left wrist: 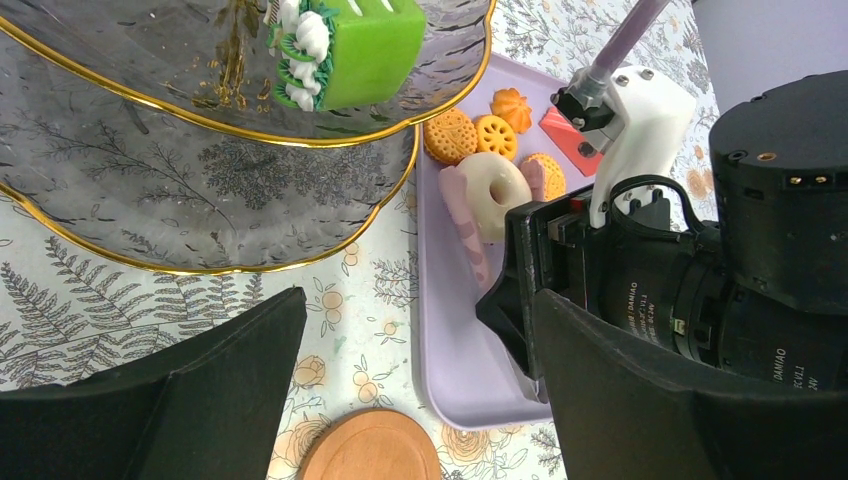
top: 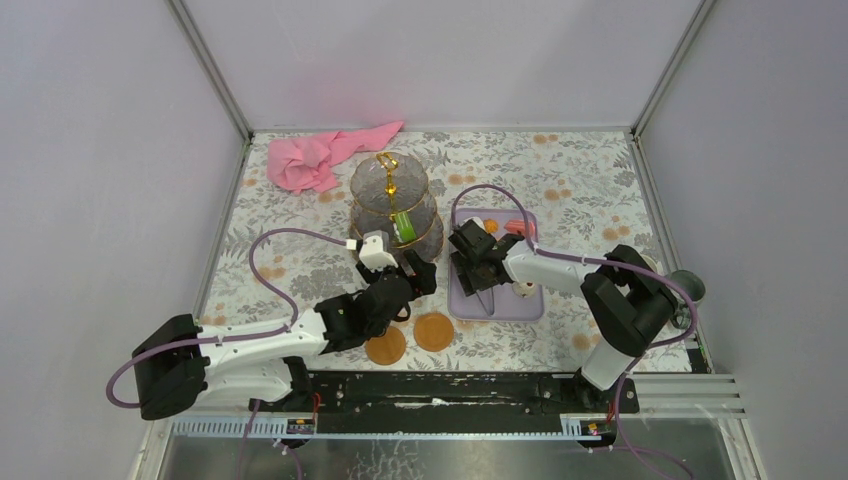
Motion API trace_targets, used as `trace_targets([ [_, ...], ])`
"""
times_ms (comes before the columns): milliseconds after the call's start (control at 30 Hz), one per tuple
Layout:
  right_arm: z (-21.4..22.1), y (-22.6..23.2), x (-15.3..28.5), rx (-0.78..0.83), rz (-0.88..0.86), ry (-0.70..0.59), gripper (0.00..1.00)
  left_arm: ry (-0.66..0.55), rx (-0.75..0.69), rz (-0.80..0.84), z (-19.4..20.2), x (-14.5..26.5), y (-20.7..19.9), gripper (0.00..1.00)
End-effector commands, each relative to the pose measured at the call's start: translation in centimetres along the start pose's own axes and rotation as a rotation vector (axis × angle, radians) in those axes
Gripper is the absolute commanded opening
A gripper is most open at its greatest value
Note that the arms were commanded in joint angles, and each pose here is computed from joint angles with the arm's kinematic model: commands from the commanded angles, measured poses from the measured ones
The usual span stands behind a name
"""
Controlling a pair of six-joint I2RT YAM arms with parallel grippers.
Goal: Serve the afternoon tea
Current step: Pick up the desert from the tray.
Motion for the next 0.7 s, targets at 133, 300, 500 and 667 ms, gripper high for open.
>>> trace_targets([
  [133,-0.1,0.2,-0.3,0.046,0.024,0.048,0.76,-0.052,0.048,0.001,-0.9,-0.1,-0.3,0.91],
  [300,0.1,0.2,-0.5,0.046,0.028,0.058,0.76,-0.051,0.048,-0.002,-0.8,0.0,-0.2,0.91],
  [500,0.6,0.0,-1.1,0.042,0.039,0.077,0.75,-0.049,0.048,-0.004,-0.7,-0.1,0.0,0.91],
  [667,1.3,-0.3,-1.5,0.001,0.025,0.076,0.76,-0.048,0.049,-0.006,-0.7,0.0,0.1,0.91],
])
Point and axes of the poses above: each gripper's point midway between its finger pads, its own x axis back along the fingers, its own y axis along the line the jaws close on, z = x × y, the point moved 10 cm from there along x, back along the fingers, and after that the axes turned 1 degree about -x, right-handed, at the moved point
